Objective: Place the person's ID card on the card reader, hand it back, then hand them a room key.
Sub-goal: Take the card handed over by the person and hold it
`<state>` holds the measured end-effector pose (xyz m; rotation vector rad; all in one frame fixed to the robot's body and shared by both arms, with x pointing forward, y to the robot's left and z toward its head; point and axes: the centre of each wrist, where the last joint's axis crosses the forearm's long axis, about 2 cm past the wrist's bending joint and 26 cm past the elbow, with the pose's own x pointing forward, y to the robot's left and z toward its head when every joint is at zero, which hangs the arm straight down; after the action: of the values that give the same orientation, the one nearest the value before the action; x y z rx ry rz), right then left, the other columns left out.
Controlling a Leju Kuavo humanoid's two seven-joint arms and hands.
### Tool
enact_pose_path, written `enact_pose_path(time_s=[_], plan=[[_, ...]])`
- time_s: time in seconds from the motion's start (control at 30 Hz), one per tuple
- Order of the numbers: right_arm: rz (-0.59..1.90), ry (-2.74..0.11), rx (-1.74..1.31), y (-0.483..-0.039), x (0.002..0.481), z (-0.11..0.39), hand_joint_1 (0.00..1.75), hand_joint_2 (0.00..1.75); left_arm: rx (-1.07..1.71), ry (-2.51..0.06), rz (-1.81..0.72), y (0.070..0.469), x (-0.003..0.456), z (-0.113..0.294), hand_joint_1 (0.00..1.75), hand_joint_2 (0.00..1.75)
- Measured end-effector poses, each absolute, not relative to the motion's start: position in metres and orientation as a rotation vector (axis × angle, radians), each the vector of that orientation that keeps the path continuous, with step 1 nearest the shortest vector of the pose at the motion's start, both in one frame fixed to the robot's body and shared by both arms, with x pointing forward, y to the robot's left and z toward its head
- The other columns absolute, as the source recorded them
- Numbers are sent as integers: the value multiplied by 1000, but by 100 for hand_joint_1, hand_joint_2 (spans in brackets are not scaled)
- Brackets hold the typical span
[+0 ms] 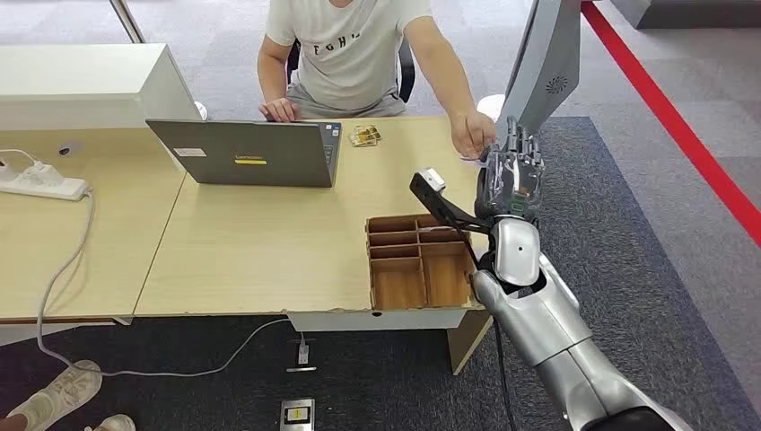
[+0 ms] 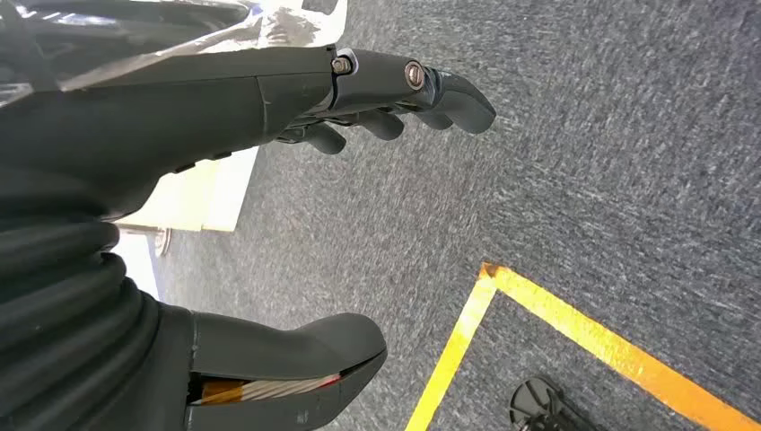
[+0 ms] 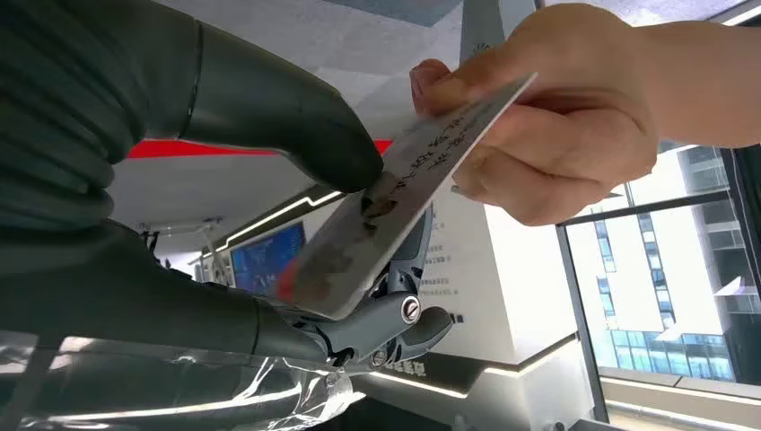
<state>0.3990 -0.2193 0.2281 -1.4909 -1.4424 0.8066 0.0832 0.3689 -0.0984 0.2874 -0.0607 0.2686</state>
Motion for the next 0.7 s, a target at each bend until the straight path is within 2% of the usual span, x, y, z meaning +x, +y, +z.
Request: enact_pose_path(time_s=[0.7], plan=[[803, -1384, -1480, -230, 395, 218, 175, 175, 263, -73, 254, 368, 83, -99, 0, 175]])
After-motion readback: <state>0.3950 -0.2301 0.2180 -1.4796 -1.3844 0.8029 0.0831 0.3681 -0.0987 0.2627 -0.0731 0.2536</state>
